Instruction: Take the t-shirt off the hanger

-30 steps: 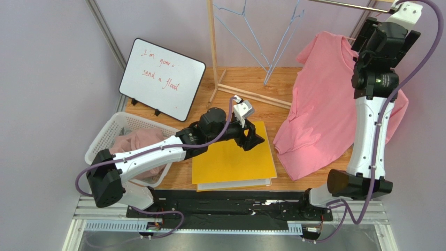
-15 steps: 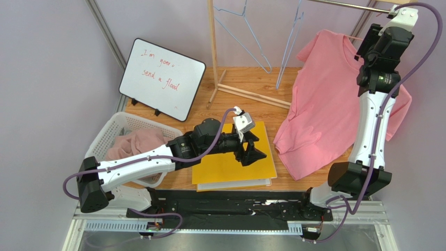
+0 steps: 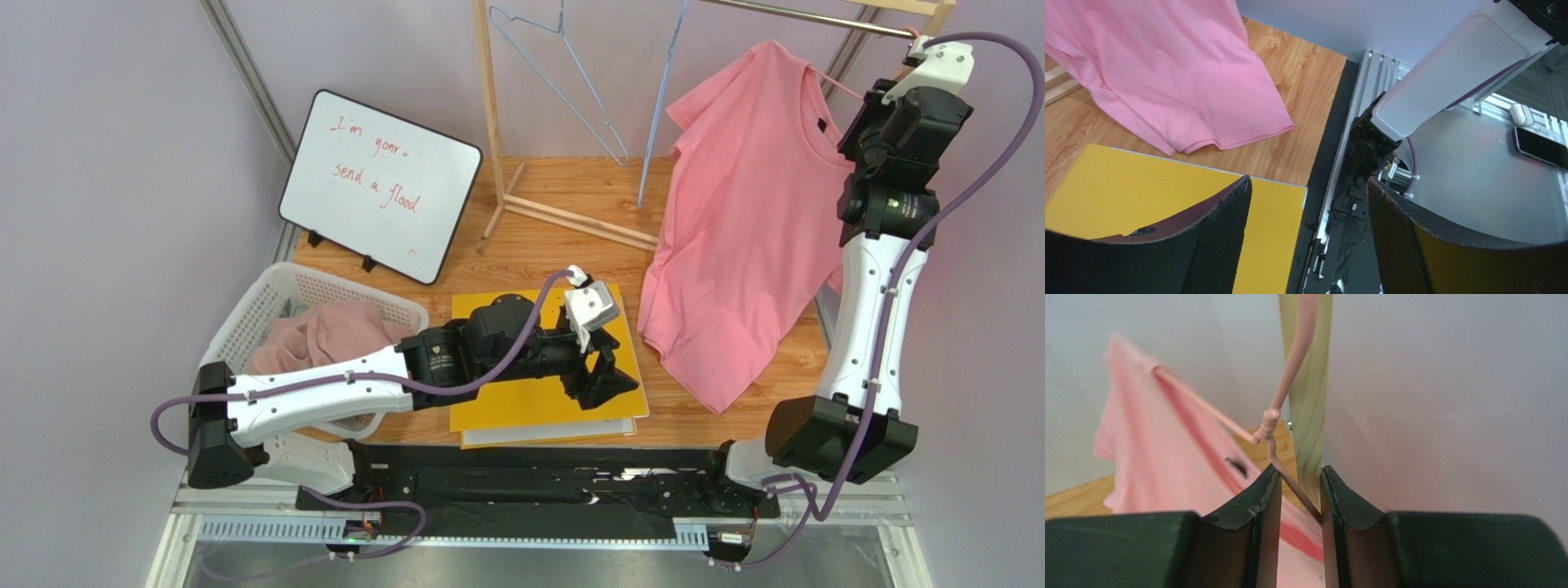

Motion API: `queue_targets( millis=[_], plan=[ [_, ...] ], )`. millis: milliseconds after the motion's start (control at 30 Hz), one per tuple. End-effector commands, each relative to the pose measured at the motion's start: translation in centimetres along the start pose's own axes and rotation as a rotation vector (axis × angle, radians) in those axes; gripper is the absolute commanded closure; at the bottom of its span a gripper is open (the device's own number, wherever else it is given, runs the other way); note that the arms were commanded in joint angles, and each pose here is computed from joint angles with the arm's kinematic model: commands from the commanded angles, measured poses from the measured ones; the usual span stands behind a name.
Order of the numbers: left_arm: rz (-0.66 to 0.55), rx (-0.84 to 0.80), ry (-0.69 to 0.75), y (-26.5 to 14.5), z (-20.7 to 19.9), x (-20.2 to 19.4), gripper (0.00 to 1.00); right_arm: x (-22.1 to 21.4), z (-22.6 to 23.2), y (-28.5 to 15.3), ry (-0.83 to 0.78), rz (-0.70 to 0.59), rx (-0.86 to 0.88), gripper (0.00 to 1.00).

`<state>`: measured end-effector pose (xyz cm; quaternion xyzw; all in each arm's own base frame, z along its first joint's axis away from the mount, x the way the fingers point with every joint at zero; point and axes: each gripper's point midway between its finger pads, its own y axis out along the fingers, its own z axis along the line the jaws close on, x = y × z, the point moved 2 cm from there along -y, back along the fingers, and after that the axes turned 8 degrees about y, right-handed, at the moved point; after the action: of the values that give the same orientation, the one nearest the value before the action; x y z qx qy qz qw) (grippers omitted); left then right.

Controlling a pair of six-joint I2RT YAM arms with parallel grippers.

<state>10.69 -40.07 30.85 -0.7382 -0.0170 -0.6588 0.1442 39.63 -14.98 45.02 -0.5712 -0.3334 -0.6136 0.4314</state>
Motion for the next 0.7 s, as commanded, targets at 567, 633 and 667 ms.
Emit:
queue_targets(
  millis=[567, 633, 667],
  plan=[
    [-0.004, 0.013, 0.034, -0.3, -1.6, 0.2, 0.26, -0.3, 1.1, -6.5, 0.153, 0.106, 0.034, 0.36],
    [0.000, 0.007, 0.029, -0.3, -1.7, 0.0, 0.26, -0.8, 1.0, -6.9, 0.159, 0.119, 0.030, 0.36],
    [0.000, 0.006, 0.024, -0.1, -1.8, 0.0, 0.26, -0.6, 1.2, -7.4, 0.165, 0.113, 0.042, 0.36]
  ],
)
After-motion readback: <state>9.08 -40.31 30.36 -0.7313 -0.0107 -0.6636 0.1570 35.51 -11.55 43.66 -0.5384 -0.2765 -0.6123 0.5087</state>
